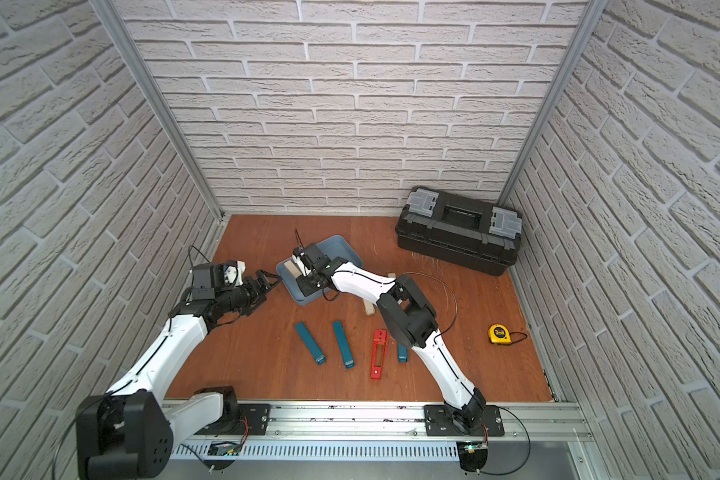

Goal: Put the pruning pliers into the storage box
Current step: Place the pruning pliers in the storage box.

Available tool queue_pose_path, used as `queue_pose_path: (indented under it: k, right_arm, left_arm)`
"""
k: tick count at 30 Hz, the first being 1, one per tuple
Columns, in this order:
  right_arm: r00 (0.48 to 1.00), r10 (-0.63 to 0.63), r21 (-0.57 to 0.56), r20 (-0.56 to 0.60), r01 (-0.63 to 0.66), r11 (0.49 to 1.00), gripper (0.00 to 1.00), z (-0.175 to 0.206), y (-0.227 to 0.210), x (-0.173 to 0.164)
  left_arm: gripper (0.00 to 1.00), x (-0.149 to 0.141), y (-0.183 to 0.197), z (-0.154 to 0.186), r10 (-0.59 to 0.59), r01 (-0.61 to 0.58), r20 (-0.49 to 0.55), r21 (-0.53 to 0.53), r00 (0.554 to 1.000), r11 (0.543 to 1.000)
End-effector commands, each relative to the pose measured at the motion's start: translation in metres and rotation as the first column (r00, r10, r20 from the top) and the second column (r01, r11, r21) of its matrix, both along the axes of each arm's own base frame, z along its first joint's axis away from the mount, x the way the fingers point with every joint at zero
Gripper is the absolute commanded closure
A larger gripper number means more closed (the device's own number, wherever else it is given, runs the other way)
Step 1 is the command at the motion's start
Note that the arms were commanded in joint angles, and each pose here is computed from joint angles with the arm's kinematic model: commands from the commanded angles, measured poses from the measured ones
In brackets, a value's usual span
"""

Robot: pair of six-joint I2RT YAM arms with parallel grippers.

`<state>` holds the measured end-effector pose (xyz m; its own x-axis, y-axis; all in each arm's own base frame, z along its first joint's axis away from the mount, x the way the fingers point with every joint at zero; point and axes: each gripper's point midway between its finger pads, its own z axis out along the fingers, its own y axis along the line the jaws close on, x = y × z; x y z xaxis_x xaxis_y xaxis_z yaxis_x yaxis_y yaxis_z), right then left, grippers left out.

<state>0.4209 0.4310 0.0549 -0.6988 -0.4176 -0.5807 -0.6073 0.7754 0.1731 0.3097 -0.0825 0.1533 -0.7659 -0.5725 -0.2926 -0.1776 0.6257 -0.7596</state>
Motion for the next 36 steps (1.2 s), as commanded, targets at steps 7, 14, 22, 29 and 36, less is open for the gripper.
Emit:
queue_pose_path:
  k: [7, 14, 22, 29, 36]
  right_arm:
    - [1.000, 0.000, 0.082, 0.015, -0.001, 0.997, 0.97, 0.008, 0.021, 0.012]
    - [1.000, 0.001, 0.074, 0.004, -0.002, 0.997, 0.97, 0.000, 0.023, 0.014]
    - [1.000, -0.001, 0.070, -0.003, 0.001, 0.998, 0.92, -0.001, 0.023, 0.014]
    - [0.999, 0.018, 0.081, -0.028, -0.016, 0.997, 0.80, -0.001, 0.024, 0.007]
    - [0.999, 0.027, 0.093, -0.030, -0.024, 0.995, 0.69, 0.002, 0.024, 0.004]
  left_arm:
    - [0.02, 0.013, 0.001, 0.014, -0.009, 0.009, 0.066, -0.004, 0.998, 1.000]
    - [0.02, 0.014, 0.001, 0.012, -0.010, 0.010, 0.065, -0.004, 0.998, 1.000]
    - [0.02, 0.013, 0.000, 0.012, -0.011, 0.012, 0.071, -0.008, 0.997, 1.000]
    - [0.02, 0.012, -0.001, 0.010, -0.012, 0.013, 0.071, -0.015, 0.997, 1.000]
    - [0.02, 0.010, 0.000, 0.012, -0.008, 0.009, 0.076, -0.014, 0.997, 1.000]
